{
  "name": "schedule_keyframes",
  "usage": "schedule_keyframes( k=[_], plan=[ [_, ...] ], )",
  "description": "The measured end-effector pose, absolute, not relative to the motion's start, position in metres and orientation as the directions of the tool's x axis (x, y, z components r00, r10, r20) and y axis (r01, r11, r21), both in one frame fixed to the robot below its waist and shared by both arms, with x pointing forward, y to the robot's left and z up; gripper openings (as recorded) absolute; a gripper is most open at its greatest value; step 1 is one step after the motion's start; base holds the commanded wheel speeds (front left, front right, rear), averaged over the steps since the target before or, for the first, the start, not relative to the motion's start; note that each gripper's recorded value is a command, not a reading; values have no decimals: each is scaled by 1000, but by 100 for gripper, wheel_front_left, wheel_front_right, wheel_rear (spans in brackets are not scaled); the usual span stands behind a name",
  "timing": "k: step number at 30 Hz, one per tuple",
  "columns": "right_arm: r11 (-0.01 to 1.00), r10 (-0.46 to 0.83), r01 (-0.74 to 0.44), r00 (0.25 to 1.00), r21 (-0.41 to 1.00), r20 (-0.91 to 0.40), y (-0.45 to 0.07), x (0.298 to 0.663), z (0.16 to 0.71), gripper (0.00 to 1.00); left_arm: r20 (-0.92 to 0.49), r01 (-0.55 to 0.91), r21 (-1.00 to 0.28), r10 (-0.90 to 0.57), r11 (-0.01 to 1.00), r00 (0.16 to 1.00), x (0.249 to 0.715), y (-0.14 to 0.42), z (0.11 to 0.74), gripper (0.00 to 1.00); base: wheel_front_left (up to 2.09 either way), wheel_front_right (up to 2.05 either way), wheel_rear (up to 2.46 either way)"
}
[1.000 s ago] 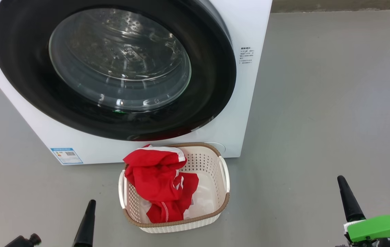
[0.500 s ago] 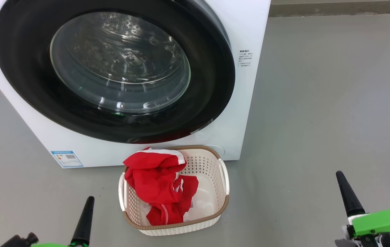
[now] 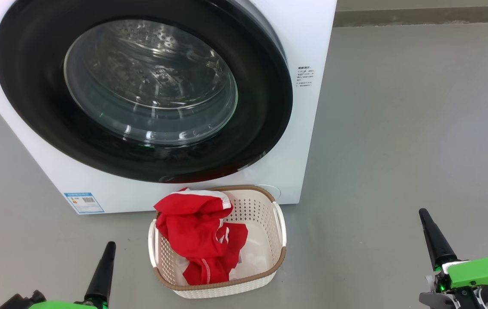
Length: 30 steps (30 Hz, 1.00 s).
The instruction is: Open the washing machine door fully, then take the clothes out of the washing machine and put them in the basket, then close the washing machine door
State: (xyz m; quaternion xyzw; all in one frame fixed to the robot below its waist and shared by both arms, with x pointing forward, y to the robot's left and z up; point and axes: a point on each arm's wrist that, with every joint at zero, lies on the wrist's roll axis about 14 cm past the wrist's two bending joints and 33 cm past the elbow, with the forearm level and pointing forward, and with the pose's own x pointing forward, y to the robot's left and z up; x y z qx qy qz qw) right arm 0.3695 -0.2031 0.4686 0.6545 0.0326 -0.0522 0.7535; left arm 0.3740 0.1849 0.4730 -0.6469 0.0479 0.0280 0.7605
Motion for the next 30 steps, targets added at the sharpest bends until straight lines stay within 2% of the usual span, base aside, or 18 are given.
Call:
schedule_keyframes(
  k=[15, 30],
  plan=[
    [-6, -23, 82, 996, 997, -82, -204, 373, 479, 0, -73, -73, -997, -31, 0, 997, 378, 185, 484, 0, 0, 0, 0],
    [-15, -29, 69, 997, 998, -69, -206, 376, 484, 0, -72, -73, -997, -25, -11, 997, 378, 187, 484, 0, 0, 0, 0]
  ],
)
